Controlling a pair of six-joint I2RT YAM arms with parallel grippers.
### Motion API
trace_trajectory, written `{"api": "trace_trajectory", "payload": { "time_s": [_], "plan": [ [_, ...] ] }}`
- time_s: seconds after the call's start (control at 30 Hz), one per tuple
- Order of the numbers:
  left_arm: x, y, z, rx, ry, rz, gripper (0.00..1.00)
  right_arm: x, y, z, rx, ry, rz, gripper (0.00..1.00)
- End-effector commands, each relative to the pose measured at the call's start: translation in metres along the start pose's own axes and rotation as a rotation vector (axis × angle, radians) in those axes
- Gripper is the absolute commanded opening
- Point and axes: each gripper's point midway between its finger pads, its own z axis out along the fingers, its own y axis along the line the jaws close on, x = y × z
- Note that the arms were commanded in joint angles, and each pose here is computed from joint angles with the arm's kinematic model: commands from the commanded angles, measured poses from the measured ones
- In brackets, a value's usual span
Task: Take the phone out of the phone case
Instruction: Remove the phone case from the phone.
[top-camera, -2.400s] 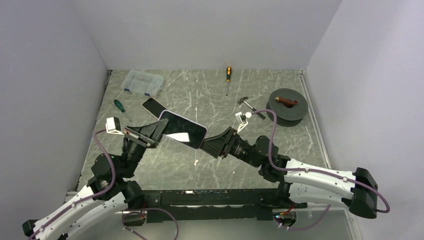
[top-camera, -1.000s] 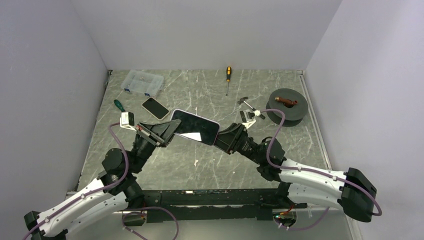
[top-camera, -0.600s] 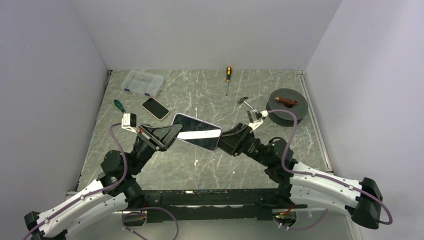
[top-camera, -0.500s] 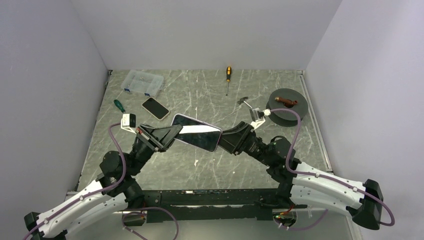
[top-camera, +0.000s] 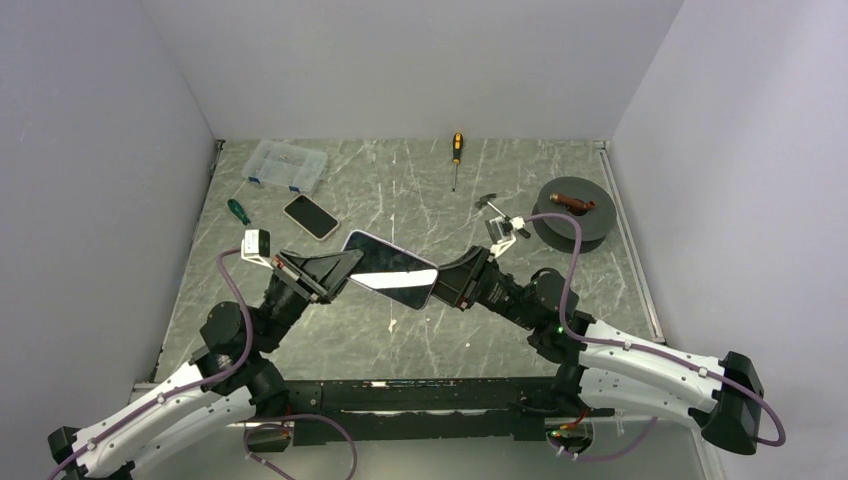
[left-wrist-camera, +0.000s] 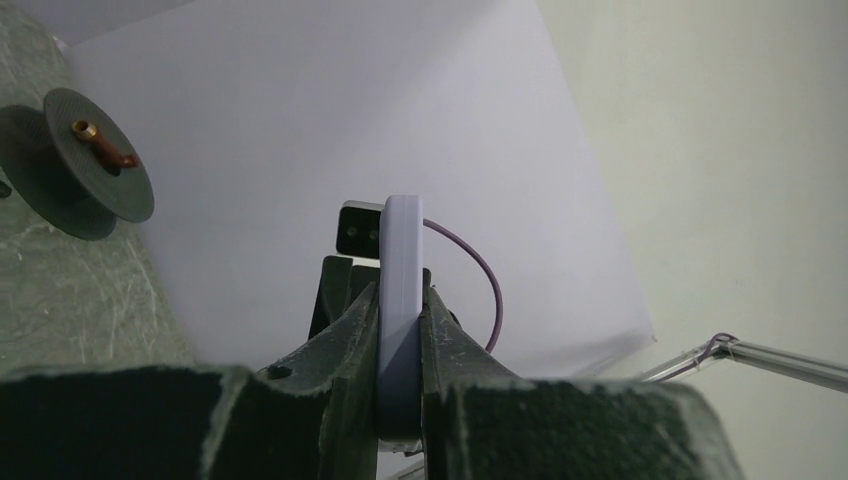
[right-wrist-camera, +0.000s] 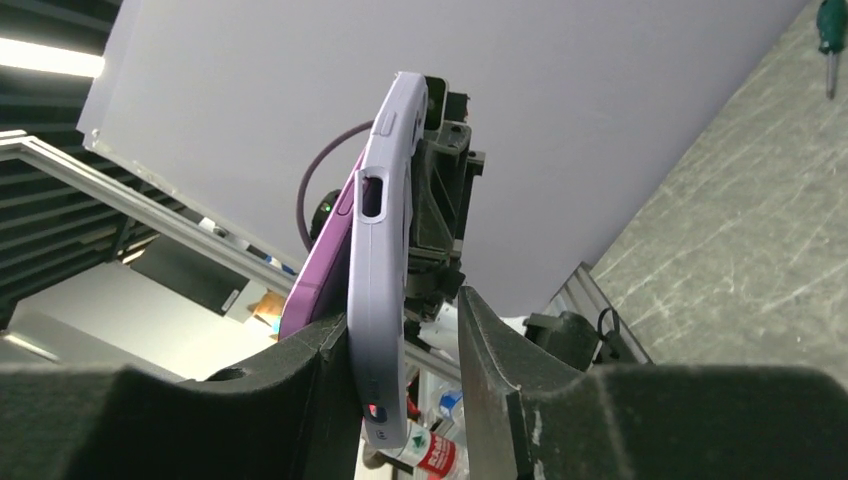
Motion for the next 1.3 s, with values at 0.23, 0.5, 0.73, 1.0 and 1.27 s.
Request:
{"api": "trace_trajectory", "payload": {
  "time_s": [0.23, 0.5, 0.73, 1.0, 1.27],
  "plan": [
    [-0.006, -0.019, 0.009, 0.049, -0.030, -0.011, 0.00, 0.011, 0.018, -0.001, -0.051, 0.053, 0.095, 0.38],
    [-0.017, -0.013, 0.002, 0.017, -0.085, 0.006, 0.00, 0.007, 0.017, -0.007, -0.045, 0.020, 0.109, 0.46],
    [-0.017, -0.012, 0.003, 0.012, -0.088, 0.013, 0.00, 0.009, 0.019, 0.002, -0.061, 0.031, 0.126, 0.33],
    [-0.019, -0.009, 0.003, -0.009, -0.098, 0.048, 0.00, 0.016, 0.020, 0.011, -0.063, 0.059, 0.136, 0.05],
    [-0.021, 0.010, -0.010, -0.117, -0.086, 0.127, 0.30, 0.013, 0.017, 0.004, -0.044, 0.043, 0.120, 0.00]
  ]
}}
